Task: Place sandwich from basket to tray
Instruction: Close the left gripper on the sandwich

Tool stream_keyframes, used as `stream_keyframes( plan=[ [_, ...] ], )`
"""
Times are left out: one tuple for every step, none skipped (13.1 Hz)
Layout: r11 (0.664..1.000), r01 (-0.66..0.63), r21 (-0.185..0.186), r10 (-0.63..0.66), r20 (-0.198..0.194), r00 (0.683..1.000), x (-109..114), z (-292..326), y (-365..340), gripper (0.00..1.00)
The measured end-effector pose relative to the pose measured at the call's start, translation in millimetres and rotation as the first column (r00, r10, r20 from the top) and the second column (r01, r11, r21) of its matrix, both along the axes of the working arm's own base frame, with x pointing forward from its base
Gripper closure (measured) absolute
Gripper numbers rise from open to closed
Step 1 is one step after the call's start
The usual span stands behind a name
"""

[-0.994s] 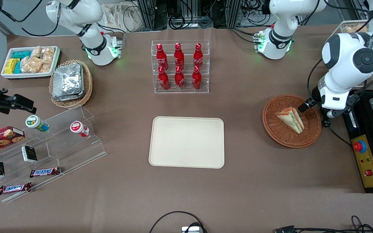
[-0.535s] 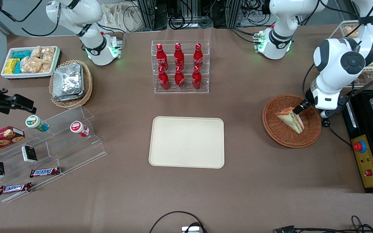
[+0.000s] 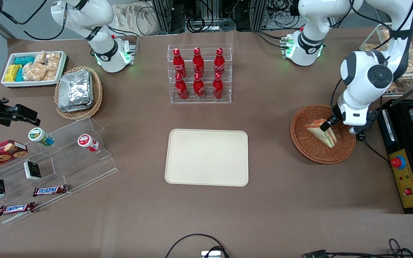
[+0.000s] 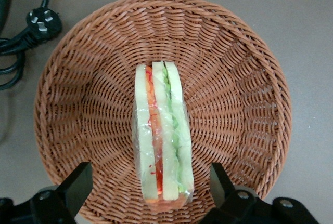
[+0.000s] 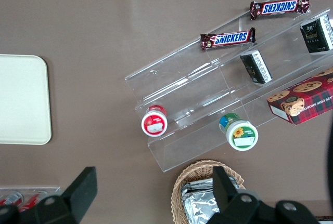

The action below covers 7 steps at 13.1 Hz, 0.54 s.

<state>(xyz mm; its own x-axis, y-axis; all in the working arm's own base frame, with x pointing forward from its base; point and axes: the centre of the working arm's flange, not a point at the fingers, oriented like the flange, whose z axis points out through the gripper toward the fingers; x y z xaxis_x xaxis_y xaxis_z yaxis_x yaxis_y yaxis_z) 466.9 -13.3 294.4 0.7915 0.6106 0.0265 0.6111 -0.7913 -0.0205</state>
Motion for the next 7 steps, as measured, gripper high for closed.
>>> stream_keyframes(
  plan=[
    [1.0, -0.003, -0.001, 0.003, 0.001, 1.0, 1, -4, -1, 0.0],
    [1.0, -0.006, -0.003, 0.006, 0.004, 1.0, 1, -7, -1, 0.0],
    [1.0, -0.008, -0.004, 0.008, 0.007, 1.0, 1, -11, -2, 0.0],
    [1.0, -0.009, -0.005, 0.009, 0.008, 1.0, 1, -15, -2, 0.0],
    [1.0, -0.01, -0.006, 0.01, 0.009, 1.0, 0, -19, -2, 0.0],
    [1.0, -0.01, -0.008, 0.01, 0.013, 1.0, -2, -25, -2, 0.0],
    [1.0, -0.009, -0.01, 0.01, 0.018, 1.0, -3, -30, -2, 0.0]
  ],
)
